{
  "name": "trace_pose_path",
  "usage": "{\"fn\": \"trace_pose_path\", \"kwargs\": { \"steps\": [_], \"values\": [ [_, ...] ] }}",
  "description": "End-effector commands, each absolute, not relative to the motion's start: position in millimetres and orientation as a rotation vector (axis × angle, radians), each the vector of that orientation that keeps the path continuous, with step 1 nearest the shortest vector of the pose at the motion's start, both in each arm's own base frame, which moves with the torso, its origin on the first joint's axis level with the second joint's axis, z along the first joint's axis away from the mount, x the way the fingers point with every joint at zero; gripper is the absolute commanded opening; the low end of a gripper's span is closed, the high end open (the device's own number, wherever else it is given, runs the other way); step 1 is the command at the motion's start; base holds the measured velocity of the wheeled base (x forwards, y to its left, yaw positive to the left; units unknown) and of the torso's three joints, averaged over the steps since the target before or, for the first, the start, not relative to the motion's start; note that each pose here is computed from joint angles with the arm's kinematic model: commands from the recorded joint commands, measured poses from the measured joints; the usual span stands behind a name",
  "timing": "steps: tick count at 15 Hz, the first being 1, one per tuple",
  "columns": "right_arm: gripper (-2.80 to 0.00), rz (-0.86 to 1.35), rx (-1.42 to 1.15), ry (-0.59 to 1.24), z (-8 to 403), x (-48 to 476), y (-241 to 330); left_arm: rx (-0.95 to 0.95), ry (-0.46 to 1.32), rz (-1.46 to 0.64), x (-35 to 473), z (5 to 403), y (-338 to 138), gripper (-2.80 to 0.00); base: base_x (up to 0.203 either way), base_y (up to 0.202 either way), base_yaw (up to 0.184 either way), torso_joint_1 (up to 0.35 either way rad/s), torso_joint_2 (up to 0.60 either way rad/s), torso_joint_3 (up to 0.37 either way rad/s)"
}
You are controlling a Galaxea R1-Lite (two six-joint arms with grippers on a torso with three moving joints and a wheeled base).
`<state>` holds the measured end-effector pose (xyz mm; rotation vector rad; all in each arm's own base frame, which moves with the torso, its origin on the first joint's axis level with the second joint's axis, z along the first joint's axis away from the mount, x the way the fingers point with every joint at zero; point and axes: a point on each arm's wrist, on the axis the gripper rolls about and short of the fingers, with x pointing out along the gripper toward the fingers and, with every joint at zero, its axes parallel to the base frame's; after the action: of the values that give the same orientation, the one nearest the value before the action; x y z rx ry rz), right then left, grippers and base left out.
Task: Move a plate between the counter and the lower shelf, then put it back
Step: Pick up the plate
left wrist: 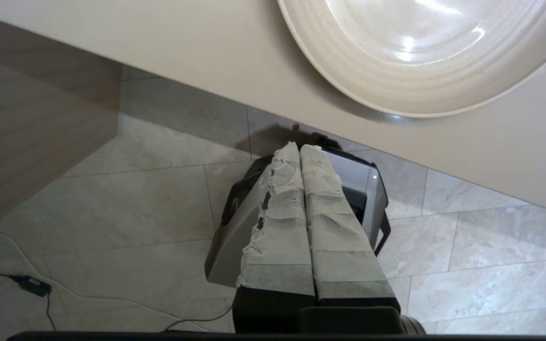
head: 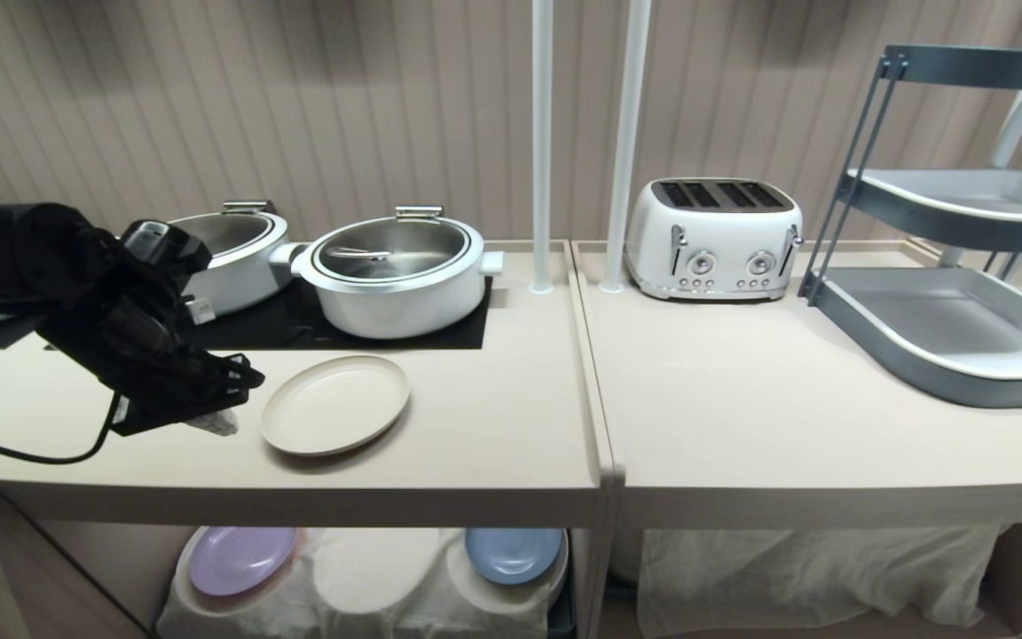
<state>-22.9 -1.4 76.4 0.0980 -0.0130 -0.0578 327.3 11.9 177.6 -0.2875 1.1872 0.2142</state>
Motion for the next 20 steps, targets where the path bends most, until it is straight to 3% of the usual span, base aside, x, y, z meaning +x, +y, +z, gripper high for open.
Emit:
{"fn": "trace_pose_path", "kwargs": {
  "steps": [1, 19, 20],
  "values": [
    [-2.8, -0.058, 0.098, -0.012, 76.4, -22.8, -1.4, -0.287, 1.216, 0.223, 337.6, 167.8, 13.1, -2.8, 0.0, 0.0, 0.0, 0.0, 0.0, 0.0],
    [-2.8, -0.058, 0.098, -0.012, 76.4, -22.8, -1.4, -0.25, 1.223, 0.216, 391.8, 149.5, 27.9, -2.8, 0.0, 0.0, 0.0, 0.0, 0.0, 0.0],
    [-2.8, -0.058, 0.098, -0.012, 76.4, -22.8, -1.4, -0.251, 1.214, 0.215, 393.8, 150.7, 28.0, 0.0, 0.0, 0.0, 0.0, 0.0, 0.0, 0.0]
  ]
}}
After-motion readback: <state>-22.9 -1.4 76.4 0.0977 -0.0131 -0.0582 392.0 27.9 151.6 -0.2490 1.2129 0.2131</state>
